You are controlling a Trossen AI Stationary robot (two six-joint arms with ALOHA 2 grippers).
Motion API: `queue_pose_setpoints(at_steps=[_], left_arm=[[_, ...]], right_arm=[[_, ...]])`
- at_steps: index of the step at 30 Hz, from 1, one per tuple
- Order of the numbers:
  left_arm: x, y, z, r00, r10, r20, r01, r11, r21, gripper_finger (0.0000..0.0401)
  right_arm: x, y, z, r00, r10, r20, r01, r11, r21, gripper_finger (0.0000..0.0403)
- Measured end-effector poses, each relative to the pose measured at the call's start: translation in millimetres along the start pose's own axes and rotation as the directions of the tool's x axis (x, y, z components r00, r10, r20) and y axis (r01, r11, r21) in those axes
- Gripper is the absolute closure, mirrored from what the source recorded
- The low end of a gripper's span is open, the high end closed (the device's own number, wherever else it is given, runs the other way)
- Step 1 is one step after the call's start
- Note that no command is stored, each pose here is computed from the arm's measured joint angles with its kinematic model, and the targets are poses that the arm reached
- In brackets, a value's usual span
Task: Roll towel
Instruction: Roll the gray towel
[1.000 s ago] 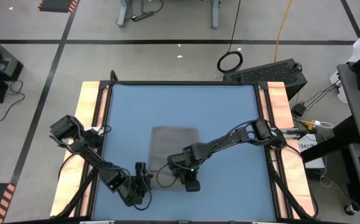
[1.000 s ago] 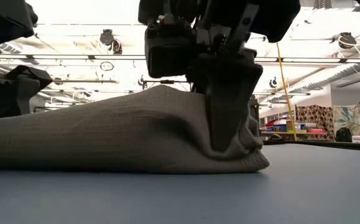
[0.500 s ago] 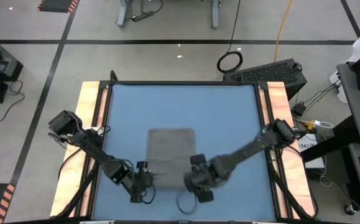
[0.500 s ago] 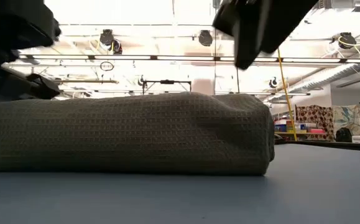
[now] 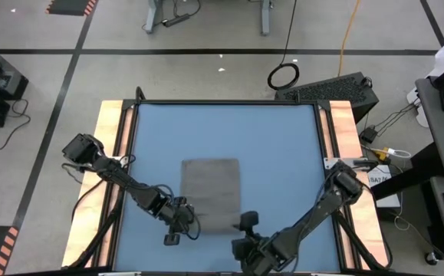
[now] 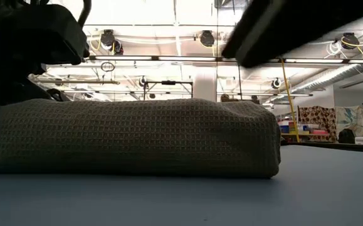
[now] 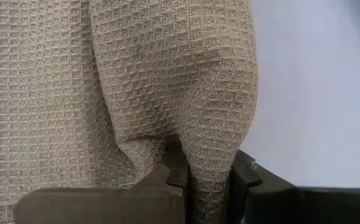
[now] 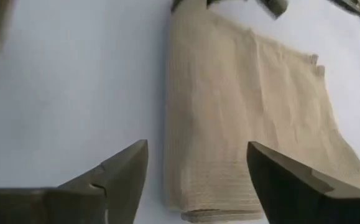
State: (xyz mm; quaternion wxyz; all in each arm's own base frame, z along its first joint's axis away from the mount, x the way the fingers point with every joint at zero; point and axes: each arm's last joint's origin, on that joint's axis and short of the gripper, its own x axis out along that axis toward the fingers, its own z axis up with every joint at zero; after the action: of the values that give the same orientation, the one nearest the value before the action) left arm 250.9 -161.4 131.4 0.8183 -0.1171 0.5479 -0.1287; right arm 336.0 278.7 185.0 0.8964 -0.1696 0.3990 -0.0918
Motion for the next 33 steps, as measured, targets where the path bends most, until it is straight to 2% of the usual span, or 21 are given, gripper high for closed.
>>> queue_pose_setpoints(at_steps=[5,9,15,22,27,33], left_arm=[[0.0,0.2,0.3,1.000,-0.002,0.000,0.002,1.000,-0.028,0.0349],[0.2,-1.3,-0.7,1.000,0.000,0.001,0.000,1.000,-0.022,0.0348],[0.3,-1.6,-1.0,1.000,0.003,0.002,-0.003,1.000,-0.021,0.0348],[0.3,-1.7,-0.7,0.999,0.029,0.021,-0.028,0.999,-0.020,0.0347],[0.9,-6.0,-3.3,0.992,0.100,0.071,-0.101,0.995,0.005,0.0342],[-0.8,-10.7,-6.9,0.977,0.176,0.123,-0.177,0.984,-0.001,0.0298]], right_arm=[[30.9,0.0,-9.1,0.997,-0.025,-0.076,0.025,1.000,0.001,0.0103],[49.2,-5.2,-17.4,0.987,-0.063,-0.148,0.067,0.998,0.022,0.0095],[63.4,-14.7,-17.0,0.963,0.074,-0.258,-0.041,0.990,0.132,0.0101],[75.1,-26.2,-12.6,0.929,0.196,-0.314,-0.133,0.969,0.209,0.0154],[86.4,-39.3,-8.8,0.879,0.313,-0.359,-0.233,0.940,0.248,0.0200],[101.7,-60.6,-5.7,0.811,0.429,-0.398,-0.319,0.894,0.315,0.0295]])
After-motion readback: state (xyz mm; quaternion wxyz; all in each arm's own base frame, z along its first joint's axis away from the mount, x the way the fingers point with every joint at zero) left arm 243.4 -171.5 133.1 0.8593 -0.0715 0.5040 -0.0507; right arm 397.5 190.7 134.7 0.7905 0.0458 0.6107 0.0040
